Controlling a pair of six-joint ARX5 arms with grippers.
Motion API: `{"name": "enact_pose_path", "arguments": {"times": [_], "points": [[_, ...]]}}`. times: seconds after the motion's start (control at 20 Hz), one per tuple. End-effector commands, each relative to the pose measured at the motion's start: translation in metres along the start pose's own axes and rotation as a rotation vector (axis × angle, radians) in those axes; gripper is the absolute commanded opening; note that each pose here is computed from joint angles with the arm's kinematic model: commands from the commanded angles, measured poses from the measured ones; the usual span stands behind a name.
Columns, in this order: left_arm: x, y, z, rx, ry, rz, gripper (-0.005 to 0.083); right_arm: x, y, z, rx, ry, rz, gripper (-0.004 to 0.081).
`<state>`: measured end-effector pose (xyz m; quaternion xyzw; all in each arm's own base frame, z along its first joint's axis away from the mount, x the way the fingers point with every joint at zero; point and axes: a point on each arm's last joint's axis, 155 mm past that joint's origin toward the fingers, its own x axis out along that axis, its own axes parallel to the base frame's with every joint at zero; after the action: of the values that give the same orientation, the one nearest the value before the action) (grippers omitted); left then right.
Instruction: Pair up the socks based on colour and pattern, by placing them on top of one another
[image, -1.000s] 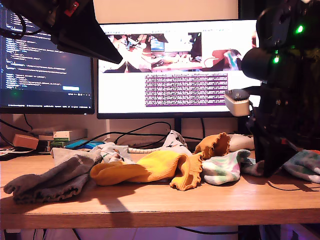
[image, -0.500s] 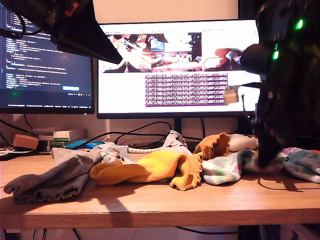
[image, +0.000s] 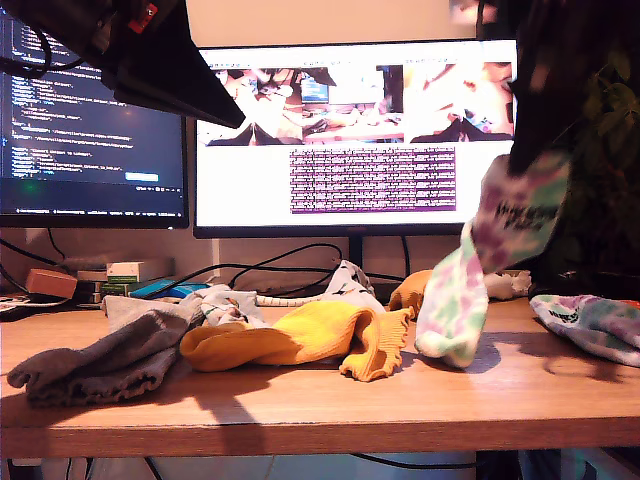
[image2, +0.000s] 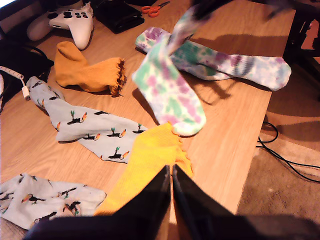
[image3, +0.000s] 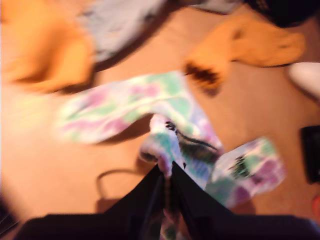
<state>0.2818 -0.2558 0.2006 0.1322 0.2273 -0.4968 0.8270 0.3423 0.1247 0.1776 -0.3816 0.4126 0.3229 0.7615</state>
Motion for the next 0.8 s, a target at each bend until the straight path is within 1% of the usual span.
{"name": "enact_pose_path", "arguments": {"times": [0.0, 0.15, 0.2, 0.25, 0.3, 0.35, 0.45, 0.6, 0.75], "points": [[0.005, -0.001, -0.008, -0.004, 0.017, -0.009, -0.0024, -0.016, 0.015, -0.012, 0.025, 0.062, 0.06, -0.0011], [0.005, -0.002, -0.008, -0.004, 0.016, -0.01, -0.0024, -0.044, 0.041, -0.034, 0.103, 0.177, 0.174, -0.0011], [0.005, -0.002, -0.008, -0.004, 0.016, -0.011, -0.0024, -0.05, 0.044, -0.029, 0.169, 0.161, 0.192, -0.0011], [0.005, -0.002, -0.008, -0.004, 0.016, -0.011, -0.0024, -0.058, 0.044, -0.02, 0.225, 0.126, 0.191, -0.0011], [0.005, -0.002, -0.008, -0.004, 0.016, -0.012, -0.0024, -0.064, 0.045, -0.01, 0.256, 0.084, 0.209, -0.0011], [0.005, -0.002, -0.008, -0.004, 0.016, -0.012, -0.0024, -0.07, 0.043, -0.003, 0.263, 0.052, 0.211, -0.0011], [0.005, -0.002, -0.008, -0.005, 0.016, -0.012, -0.0024, -0.078, 0.039, 0.007, 0.291, 0.022, 0.194, -0.0011], [0.005, -0.002, -0.008, -0.005, 0.016, -0.012, -0.0024, -0.084, 0.042, 0.012, 0.332, 0.016, 0.183, -0.0011], [0.005, -0.002, -0.008, -0.005, 0.016, -0.012, -0.0024, -0.095, 0.04, 0.009, 0.388, 0.013, 0.124, -0.0011]]}}
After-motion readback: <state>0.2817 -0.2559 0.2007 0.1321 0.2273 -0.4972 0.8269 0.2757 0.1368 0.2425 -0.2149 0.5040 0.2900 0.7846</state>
